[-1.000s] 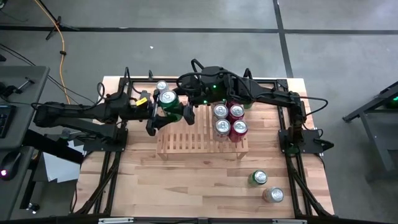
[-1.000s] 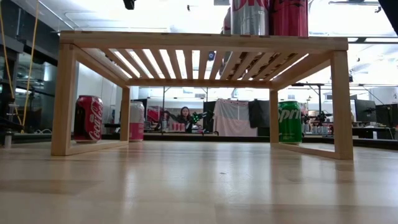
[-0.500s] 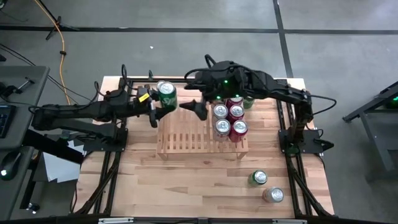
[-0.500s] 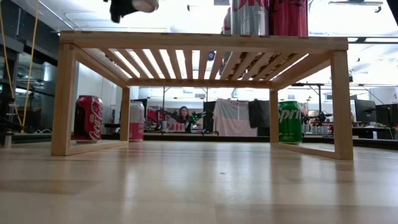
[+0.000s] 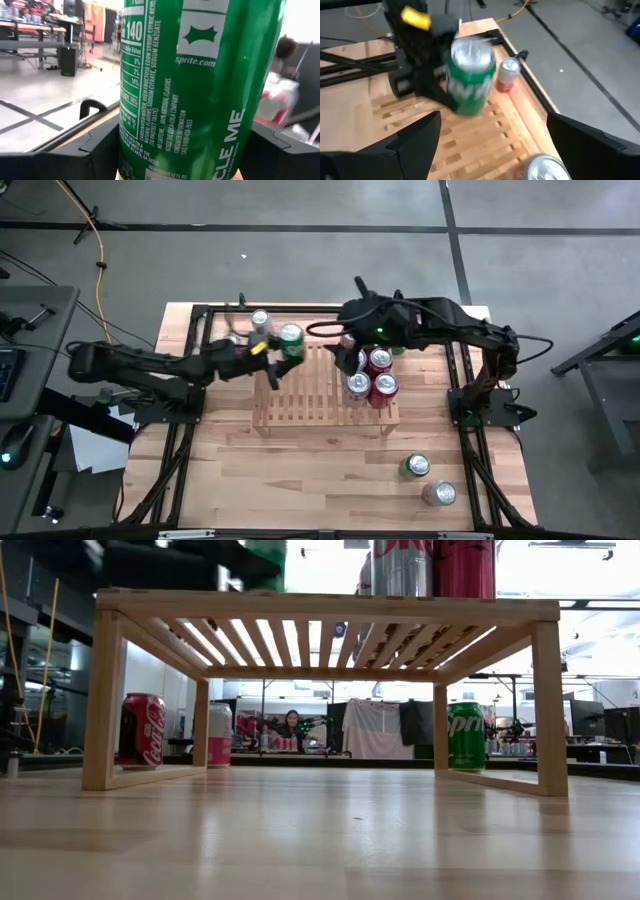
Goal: Place canned beverage on shelf
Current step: Put the top right green soda can on the shelf
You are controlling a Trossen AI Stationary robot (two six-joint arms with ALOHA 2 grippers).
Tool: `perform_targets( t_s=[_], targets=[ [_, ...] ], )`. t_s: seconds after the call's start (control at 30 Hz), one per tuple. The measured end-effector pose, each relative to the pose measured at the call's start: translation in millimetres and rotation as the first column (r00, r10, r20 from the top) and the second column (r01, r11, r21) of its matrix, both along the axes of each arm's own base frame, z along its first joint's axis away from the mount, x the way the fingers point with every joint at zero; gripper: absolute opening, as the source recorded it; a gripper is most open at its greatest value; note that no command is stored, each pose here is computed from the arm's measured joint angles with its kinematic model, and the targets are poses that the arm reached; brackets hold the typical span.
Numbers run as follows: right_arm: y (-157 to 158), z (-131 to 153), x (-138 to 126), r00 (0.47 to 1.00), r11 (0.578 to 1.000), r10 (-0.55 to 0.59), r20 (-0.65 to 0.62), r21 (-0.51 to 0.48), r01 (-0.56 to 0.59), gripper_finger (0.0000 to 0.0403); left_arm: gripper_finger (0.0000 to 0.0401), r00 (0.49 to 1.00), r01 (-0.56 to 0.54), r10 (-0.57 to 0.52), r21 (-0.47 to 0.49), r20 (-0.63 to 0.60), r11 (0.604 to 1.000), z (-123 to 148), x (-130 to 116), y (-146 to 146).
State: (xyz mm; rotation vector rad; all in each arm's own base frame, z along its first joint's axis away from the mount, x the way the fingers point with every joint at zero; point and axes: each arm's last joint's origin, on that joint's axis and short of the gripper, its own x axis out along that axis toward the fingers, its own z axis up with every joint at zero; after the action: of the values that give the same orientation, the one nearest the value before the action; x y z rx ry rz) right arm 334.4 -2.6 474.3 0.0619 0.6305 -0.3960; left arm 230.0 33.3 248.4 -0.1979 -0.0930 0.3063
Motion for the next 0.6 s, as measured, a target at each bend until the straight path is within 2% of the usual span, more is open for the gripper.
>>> perform_targets(
  t_s=[0.1, 0.23, 0.6],
  targets=[
    [3, 4, -9, 0.999, 0.999, -0.039, 0.000, -0.009, 0.039, 0.0348, 0.0285, 0.998, 0.020, -0.018, 0.032, -0.061, 0.999, -5, 20, 5],
    [6, 12, -20, 0.997, 0.997, -0.072, 0.035, -0.007, 0.072, 0.0348, 0.0285, 0.996, 0.038, -0.035, 0.034, -0.083, 0.999, -6, 40, 9],
    [13, 19, -29, 0.993, 0.995, -0.095, 0.071, -0.011, 0.096, 0.0348, 0.0285, 0.988, 0.036, -0.030, 0.038, -0.150, 0.999, -19, 67, 15]
  ],
)
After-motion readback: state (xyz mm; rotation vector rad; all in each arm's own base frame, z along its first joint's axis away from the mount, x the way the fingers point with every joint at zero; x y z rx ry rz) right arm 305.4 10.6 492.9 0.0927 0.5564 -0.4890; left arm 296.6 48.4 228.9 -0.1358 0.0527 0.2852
